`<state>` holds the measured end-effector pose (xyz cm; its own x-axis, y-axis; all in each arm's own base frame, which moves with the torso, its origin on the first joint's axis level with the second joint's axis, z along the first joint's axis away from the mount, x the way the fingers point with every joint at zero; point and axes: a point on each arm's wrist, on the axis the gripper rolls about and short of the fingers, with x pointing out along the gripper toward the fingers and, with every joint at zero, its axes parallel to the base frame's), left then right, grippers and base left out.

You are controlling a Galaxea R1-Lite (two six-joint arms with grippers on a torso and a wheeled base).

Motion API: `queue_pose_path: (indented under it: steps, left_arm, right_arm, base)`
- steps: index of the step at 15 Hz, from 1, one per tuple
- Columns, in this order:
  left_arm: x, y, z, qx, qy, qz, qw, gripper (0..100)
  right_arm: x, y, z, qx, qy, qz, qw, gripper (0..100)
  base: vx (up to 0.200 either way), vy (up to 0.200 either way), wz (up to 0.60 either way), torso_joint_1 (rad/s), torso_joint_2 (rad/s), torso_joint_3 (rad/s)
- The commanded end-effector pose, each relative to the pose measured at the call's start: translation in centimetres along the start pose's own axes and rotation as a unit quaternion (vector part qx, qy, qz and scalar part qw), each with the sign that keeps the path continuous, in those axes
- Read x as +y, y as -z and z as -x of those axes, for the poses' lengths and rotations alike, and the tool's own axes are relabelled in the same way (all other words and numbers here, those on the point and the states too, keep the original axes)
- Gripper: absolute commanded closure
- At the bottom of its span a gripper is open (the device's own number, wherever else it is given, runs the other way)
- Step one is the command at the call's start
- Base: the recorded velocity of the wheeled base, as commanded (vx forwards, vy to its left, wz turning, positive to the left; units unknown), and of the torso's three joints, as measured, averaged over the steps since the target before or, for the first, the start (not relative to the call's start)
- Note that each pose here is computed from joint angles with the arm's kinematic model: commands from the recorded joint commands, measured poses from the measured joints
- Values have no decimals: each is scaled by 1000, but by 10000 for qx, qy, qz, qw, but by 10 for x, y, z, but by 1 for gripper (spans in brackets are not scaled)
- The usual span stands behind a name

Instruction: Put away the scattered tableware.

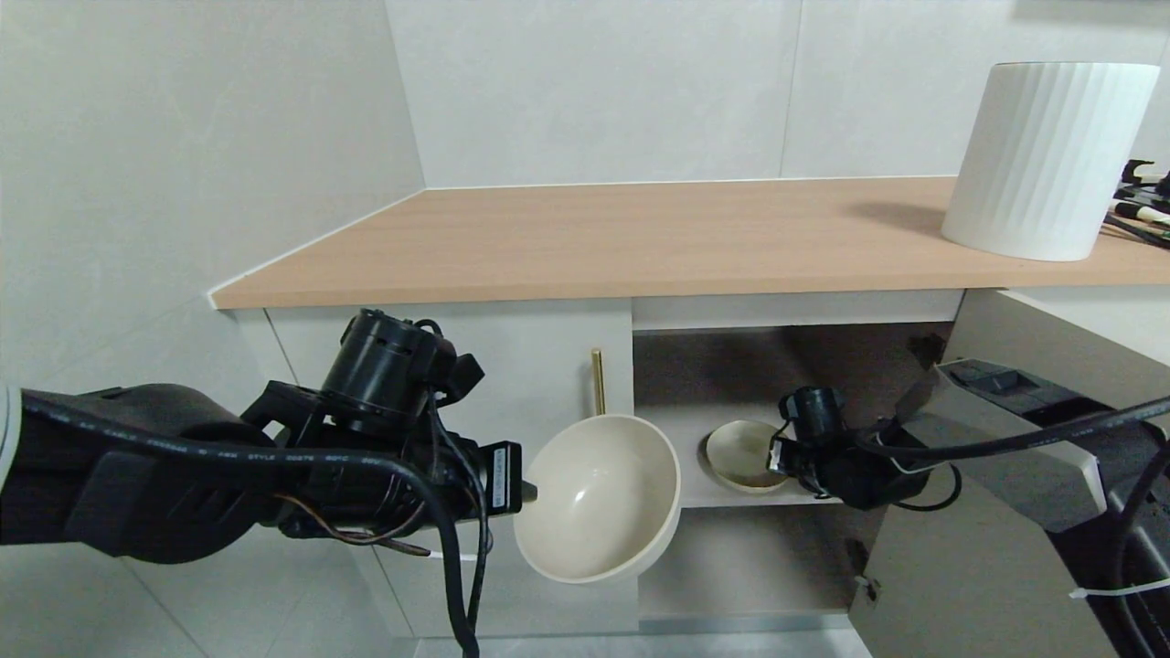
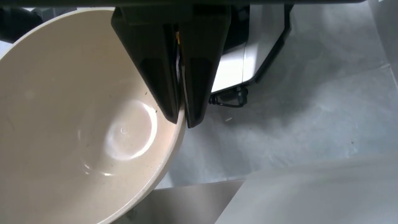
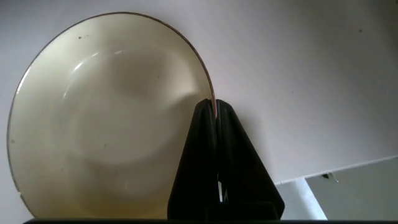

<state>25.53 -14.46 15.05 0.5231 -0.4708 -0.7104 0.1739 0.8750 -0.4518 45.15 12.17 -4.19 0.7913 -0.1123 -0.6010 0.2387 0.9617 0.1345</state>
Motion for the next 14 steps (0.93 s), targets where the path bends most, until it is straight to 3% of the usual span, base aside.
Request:
queue_pose_path:
  steps: [1,8,9,14]
  left_arm:
    - [0,0,1,-11,7,4,10000,100]
    - [0,0,1,-30,-26,4,10000,100]
    - [0,0,1,-30,-26,4,10000,100]
    - [0,-1,0,-37,-22,3,10000,100]
  right_arm:
    - [2,0,-2,-21,-12,-9,10000,100]
    - [2,-1,-3,-55,13,-21,10000,100]
    - [2,-2,-3,-68,7,-26,10000,0]
    - [1,-6,-1,-117,37,-76,9999,0]
  base:
    - [0,0,0,0,0,0]
    - [0,0,0,0,0,0]
    - [0,0,0,0,0,0]
    - [0,0,0,0,0,0]
